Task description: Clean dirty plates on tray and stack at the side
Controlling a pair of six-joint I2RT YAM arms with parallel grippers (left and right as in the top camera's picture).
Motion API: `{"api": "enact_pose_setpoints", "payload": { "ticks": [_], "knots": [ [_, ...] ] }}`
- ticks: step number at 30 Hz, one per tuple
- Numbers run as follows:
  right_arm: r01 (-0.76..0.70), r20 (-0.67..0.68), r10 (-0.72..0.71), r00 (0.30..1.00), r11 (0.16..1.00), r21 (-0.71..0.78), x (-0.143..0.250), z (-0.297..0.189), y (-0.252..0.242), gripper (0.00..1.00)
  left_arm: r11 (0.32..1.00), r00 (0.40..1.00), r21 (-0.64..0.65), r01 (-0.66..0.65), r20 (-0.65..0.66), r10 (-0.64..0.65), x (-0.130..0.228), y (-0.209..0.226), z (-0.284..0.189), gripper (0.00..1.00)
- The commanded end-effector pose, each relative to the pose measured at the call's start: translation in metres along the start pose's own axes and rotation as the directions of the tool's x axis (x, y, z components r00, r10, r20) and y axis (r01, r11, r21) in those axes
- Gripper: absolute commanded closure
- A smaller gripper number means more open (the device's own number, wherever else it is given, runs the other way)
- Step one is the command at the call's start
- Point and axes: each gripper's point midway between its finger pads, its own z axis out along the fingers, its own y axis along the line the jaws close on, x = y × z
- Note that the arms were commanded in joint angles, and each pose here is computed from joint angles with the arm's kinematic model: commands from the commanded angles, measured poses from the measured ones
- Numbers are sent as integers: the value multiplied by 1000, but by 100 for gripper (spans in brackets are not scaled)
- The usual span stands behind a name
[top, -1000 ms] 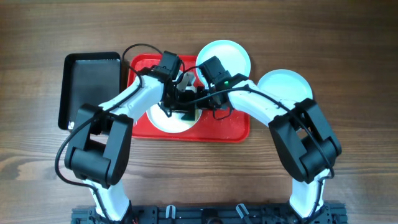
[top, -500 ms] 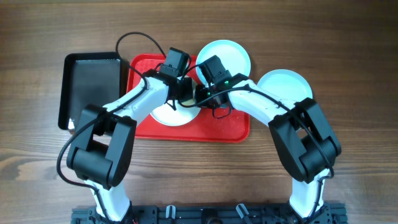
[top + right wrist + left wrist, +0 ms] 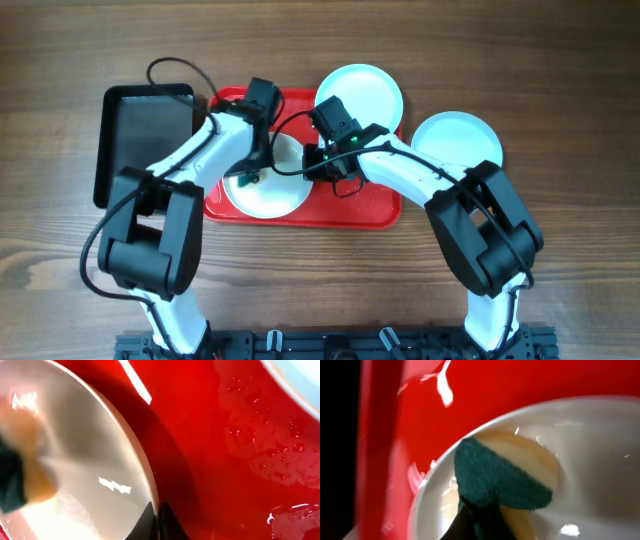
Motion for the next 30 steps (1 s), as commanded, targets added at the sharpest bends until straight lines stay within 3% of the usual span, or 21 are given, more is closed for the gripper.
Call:
{"api": "enact_pose_setpoints", "payload": {
  "ticks": [1,5,11,14,18,20,24,30],
  "knots": [
    [-13,-31,15,999,999,42,8,8,-16,96,996,996,-70,51,-74,-56,-5,30,-8,96],
    [-14,-37,16,999,999,41,9,8,-16,96,996,991,-10,85,-102,-85,-23,31,-43,96],
    [-9,-32,11,999,999,46,8,8,-17,95,995,999,80,54,-11,-53,-62,28,-90,96],
    [15,-11,-14,1000,998,58,4,8,-19,75,992,996,103,74,32,-77,-76,28,-97,96],
    [17,-3,-17,1000,998,63,1,15,-21,72,990,994,107,91,42,-96,-81,32,-95,96],
    [14,-8,-14,1000,998,66,3,19,-23,73,989,993,108,101,45,-106,-84,35,-94,96],
    [13,-25,-11,1000,998,54,6,21,-22,96,987,992,108,115,46,-121,-86,40,-92,96],
    [20,-29,-19,999,999,29,2,2,-9,96,987,991,106,122,43,-127,-87,43,-91,96]
  ]
}}
